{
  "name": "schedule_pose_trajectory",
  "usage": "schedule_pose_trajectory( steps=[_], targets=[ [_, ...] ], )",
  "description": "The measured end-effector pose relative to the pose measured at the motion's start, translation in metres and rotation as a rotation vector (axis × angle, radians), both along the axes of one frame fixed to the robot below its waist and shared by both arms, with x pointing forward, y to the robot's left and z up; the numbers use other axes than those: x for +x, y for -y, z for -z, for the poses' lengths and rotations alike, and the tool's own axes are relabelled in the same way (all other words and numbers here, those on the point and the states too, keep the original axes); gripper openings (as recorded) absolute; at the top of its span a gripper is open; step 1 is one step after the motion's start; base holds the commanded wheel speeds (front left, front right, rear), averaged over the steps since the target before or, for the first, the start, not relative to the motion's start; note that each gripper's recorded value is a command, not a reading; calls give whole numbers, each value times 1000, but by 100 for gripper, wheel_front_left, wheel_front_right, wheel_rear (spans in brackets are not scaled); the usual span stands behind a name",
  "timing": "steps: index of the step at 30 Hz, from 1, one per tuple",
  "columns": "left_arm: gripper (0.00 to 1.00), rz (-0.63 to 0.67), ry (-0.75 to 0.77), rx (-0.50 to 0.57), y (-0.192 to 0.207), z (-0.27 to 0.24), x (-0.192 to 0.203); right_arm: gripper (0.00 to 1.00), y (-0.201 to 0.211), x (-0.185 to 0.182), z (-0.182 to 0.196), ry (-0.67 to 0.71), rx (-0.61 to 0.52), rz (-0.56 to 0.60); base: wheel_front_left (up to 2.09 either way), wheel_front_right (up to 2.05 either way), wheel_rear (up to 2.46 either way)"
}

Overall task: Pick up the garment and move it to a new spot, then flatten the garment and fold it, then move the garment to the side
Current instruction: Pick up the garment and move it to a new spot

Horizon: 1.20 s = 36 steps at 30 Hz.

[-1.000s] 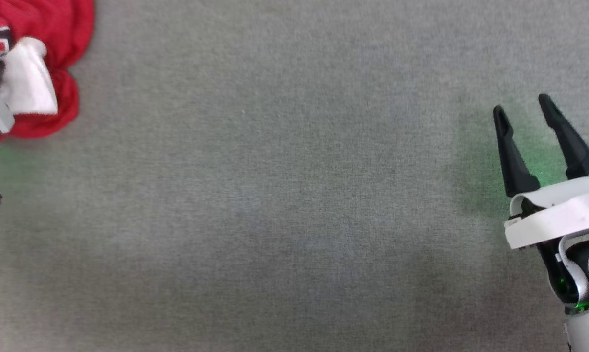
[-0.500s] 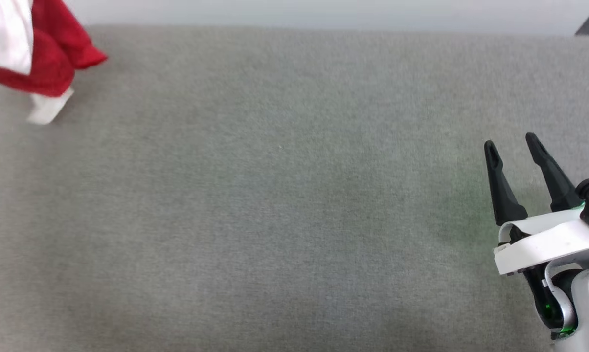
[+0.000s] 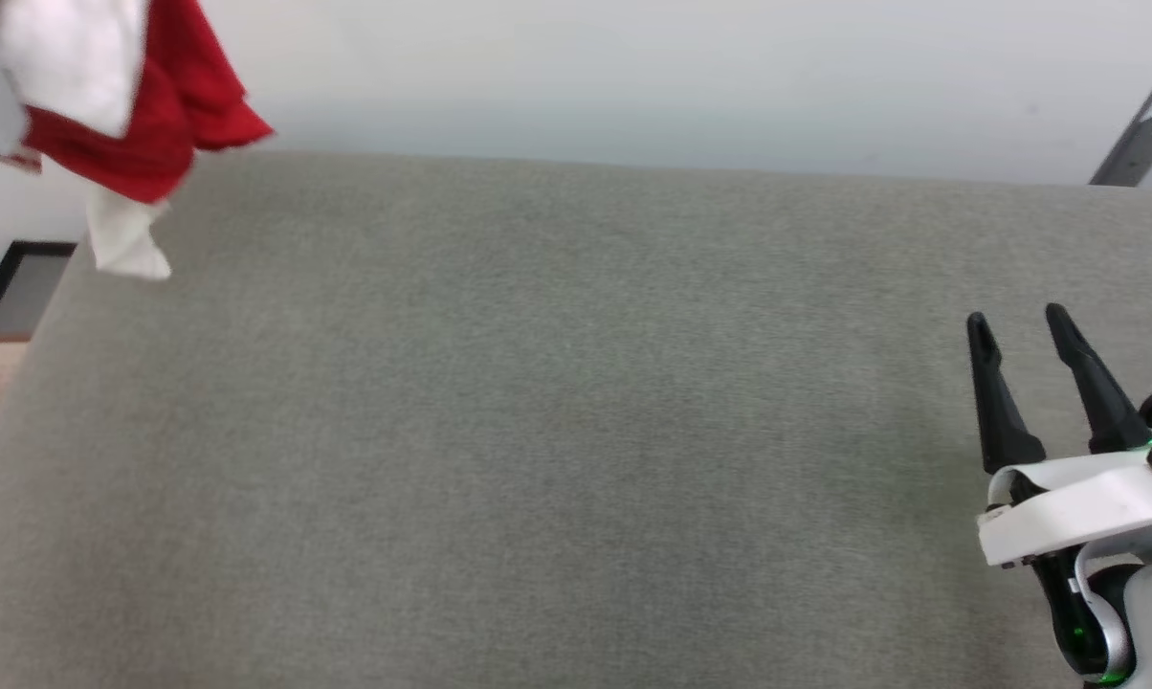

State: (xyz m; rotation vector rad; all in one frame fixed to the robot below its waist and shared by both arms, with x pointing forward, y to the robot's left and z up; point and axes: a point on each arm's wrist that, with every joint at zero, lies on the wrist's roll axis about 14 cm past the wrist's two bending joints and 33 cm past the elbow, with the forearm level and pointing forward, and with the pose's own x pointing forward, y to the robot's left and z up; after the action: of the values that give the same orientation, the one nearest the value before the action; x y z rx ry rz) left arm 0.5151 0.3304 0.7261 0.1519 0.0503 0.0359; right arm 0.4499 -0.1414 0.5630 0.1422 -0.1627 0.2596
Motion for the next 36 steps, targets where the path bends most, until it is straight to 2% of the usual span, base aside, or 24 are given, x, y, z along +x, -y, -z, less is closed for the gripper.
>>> schedule_pose_trajectory(
  steps=[12, 22, 29, 36],
  targets=[
    [0, 282, -114, -24, 127, 26, 13, 100, 72, -30, -3, 11, 5, 212, 0, 0, 0],
    [0, 558, -280, -1, 255, 85, 5, 100, 122, -61, 2, 3, 18, 376, 0, 0, 0],
    [0, 672, -458, -15, 310, 153, -13, 100, 141, -76, 17, -30, 31, 448, 0, 0, 0],
    [0, 721, -631, -17, 338, 223, -29, 100, 149, -78, 31, -66, 39, 480, 0, 0, 0]
  ],
)
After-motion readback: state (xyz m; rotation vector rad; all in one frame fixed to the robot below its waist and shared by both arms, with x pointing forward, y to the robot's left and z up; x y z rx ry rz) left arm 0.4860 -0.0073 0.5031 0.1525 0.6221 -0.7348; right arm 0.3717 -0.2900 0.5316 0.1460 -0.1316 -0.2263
